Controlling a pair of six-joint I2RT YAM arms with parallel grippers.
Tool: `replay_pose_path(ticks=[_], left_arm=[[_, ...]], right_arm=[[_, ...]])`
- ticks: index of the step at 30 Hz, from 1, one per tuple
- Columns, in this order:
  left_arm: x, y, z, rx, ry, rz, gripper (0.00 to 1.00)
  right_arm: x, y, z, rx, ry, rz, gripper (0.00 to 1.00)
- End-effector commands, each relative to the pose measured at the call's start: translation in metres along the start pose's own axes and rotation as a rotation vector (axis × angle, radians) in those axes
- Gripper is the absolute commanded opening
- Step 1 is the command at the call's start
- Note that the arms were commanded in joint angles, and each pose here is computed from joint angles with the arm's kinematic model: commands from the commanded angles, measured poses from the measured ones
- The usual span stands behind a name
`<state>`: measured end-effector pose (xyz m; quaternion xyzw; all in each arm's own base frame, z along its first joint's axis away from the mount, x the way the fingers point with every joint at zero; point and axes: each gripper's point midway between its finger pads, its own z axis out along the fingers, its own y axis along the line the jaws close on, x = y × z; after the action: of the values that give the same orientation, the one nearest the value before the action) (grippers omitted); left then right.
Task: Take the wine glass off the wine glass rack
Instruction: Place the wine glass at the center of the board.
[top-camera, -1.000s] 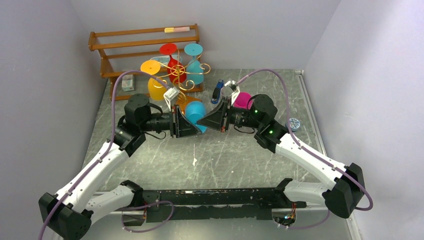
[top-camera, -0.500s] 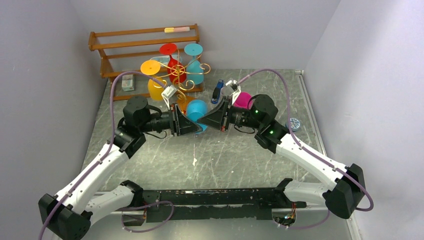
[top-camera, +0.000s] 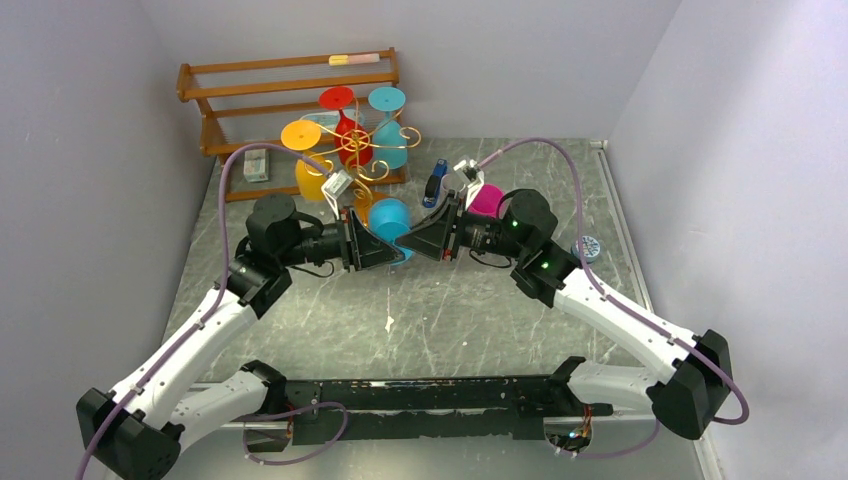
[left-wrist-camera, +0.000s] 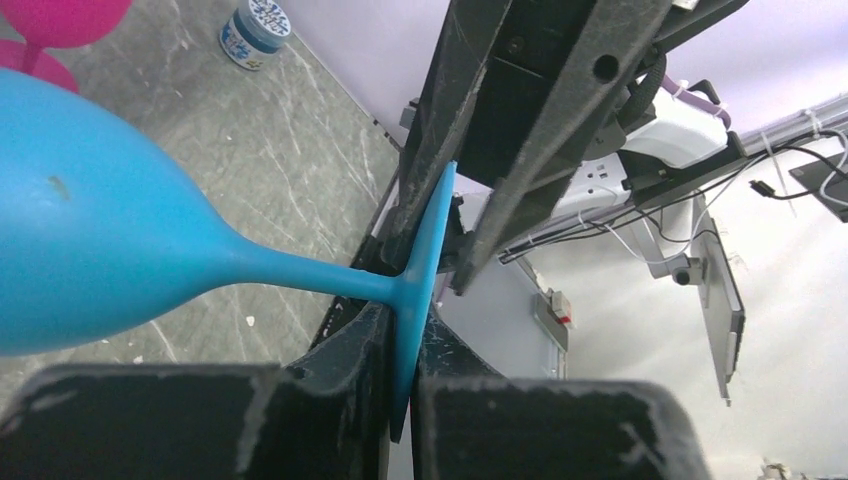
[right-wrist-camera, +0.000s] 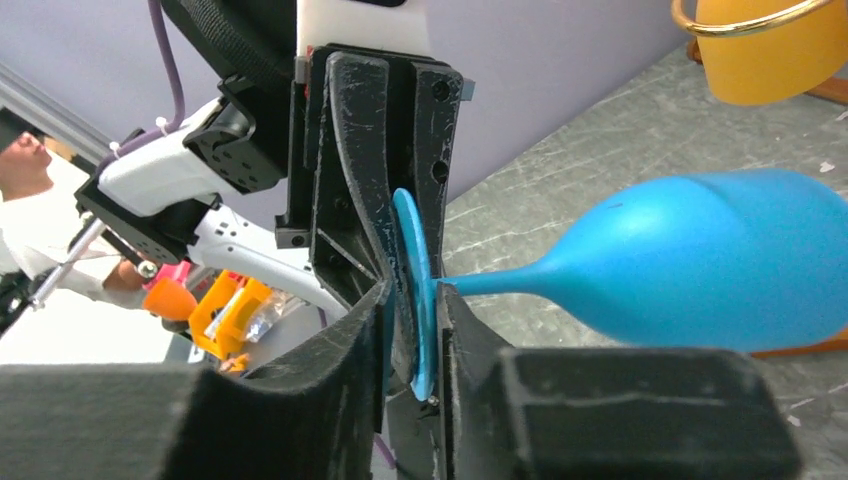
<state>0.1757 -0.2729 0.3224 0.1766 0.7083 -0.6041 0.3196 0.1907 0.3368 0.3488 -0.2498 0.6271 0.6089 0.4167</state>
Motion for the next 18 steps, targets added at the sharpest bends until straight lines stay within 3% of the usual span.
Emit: replay_pose_path(ticks=[1,9,18], left_arm=[[-0.006,-0.007,-0.002,0.012,-0.014,0.094,0.05],[0.009,-0.011,-0.017,0.052,-0.005,0.326,0.05],[0.049,-0.009,-0.040,0.150,0.077,0.698,0.05]], right_arm=[[-0.015,0.015,-0.005,-0.023,-0.043,-0.042,0.31],[-0.040,0.015,-0.017,0.078,-0.123,-0.088,0.57],[-0.054,-0.064,-0.057,0.579,-0.242,-0.015,0.77]])
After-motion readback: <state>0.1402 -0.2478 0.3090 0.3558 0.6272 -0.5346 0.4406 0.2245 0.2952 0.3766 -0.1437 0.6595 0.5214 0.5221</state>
